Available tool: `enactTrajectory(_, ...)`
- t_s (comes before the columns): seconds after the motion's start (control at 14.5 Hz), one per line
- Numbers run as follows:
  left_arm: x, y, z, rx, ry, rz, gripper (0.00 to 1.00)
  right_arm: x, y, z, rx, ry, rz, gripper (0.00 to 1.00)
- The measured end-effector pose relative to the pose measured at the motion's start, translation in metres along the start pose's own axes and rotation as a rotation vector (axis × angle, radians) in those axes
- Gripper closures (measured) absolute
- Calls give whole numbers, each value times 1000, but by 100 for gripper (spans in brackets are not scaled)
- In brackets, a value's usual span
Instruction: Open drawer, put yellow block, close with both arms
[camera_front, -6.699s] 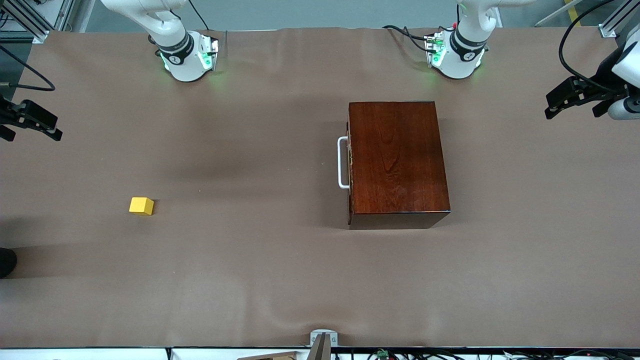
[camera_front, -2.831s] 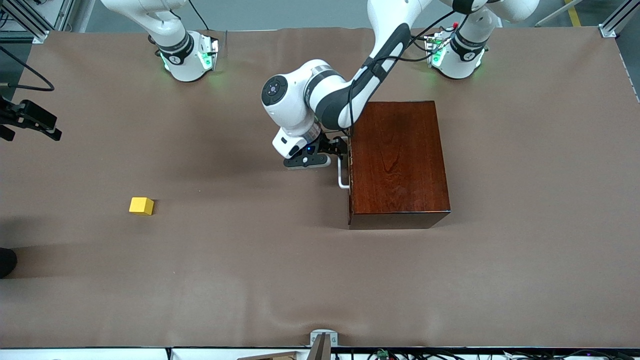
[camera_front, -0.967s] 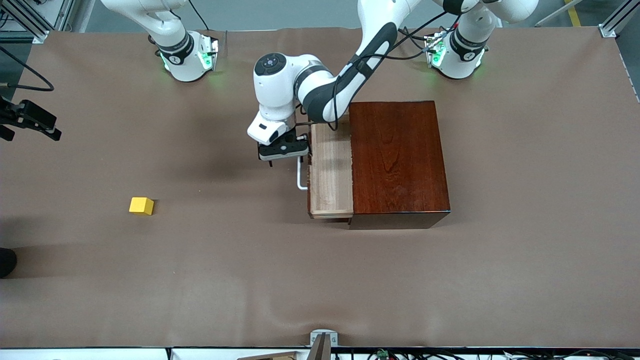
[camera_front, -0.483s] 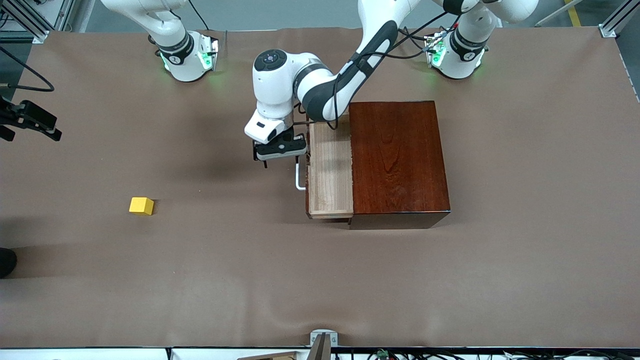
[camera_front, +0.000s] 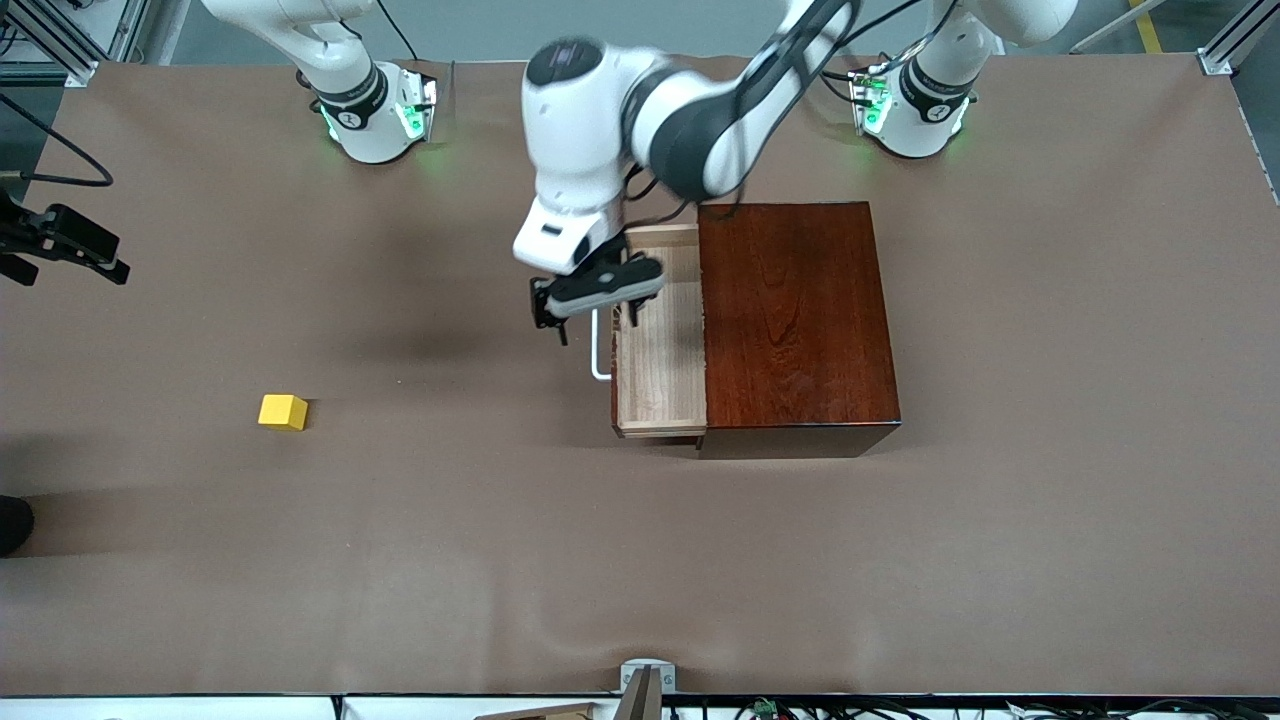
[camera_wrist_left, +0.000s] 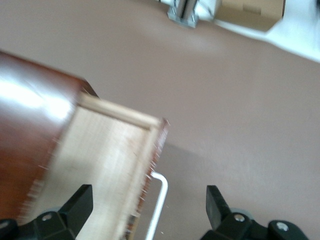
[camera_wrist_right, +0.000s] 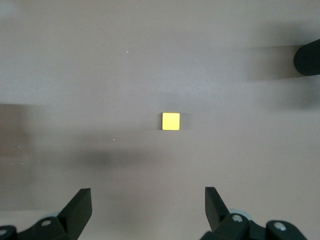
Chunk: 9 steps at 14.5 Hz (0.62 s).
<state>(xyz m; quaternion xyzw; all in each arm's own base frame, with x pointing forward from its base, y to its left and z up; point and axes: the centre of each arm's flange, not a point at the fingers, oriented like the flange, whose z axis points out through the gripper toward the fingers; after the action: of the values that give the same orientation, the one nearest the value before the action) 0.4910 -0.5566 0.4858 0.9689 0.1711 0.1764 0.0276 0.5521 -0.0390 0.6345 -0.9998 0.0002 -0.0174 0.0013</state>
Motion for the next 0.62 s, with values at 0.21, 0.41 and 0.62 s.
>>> enactTrajectory(0.21,71,-57,-52,77,-15,-31,0,4,-1,8,1,-12,-2,0)
enactTrajectory(0.41,146,-133,-78,158,-55,11,0,9,-2,16,1,-23,-3,0)
enactTrajectory(0.62,201,-202,-92,221,-110,78,0,16,-1,30,-1,-43,0,0)
